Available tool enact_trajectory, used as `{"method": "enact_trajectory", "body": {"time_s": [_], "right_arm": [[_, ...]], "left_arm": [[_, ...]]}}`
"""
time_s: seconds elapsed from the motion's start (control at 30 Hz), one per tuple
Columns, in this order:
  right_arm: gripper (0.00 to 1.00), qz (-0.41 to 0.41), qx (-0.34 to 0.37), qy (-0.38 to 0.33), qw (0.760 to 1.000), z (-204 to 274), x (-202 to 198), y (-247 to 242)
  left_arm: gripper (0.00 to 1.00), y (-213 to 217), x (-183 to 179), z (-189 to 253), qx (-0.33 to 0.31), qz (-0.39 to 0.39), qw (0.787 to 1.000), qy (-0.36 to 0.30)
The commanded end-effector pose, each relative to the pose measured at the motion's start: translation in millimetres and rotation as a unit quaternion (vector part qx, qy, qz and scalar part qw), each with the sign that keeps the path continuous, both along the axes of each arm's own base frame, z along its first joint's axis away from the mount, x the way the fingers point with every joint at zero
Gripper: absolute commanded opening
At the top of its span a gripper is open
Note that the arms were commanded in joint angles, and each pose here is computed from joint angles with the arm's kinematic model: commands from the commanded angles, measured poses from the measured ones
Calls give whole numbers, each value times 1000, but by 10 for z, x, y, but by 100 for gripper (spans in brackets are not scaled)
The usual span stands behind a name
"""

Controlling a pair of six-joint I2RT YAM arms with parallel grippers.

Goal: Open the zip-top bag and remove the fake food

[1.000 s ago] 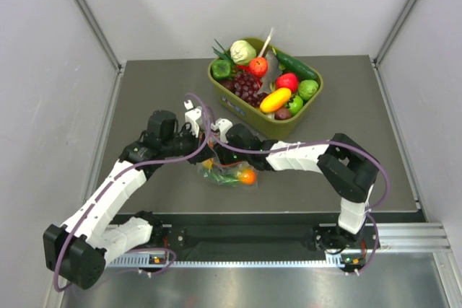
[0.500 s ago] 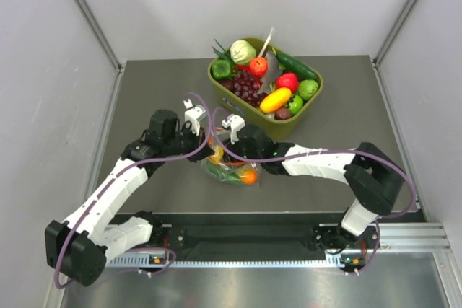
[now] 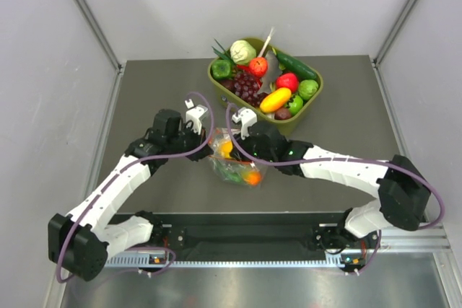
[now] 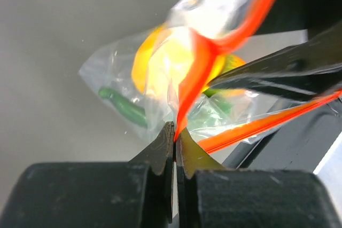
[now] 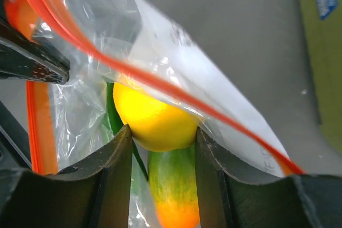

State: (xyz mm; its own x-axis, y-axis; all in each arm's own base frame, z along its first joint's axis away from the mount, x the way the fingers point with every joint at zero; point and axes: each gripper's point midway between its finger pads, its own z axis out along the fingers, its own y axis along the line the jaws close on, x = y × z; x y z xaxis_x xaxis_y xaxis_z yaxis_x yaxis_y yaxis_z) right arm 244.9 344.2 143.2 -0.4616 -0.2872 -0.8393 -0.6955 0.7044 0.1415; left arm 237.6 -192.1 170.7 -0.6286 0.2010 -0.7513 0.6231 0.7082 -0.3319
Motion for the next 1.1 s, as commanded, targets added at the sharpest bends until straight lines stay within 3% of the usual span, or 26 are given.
{"method": "enact_trajectory", "body": {"time_s": [0.0, 0.23, 0.43, 0.73, 1.07], "right_arm": [[12, -39, 31, -52, 997, 516, 114, -138], [13, -76, 51, -65, 994, 655, 258, -194], [13, -42, 47, -36, 997, 524, 339, 172], [12, 10, 31, -20, 999, 517, 283, 570], [12, 56, 33, -41, 997, 840, 6, 572]], "left_arm": [[0, 83, 126, -11, 23, 27, 999, -5], [0, -90, 17, 117, -20, -26, 999, -8], [0, -176, -69, 235, -50, -54, 997, -21], [0, -163, -16, 228, -45, -43, 998, -21], [0, -37, 94, 221, -22, 5, 999, -31]]}}
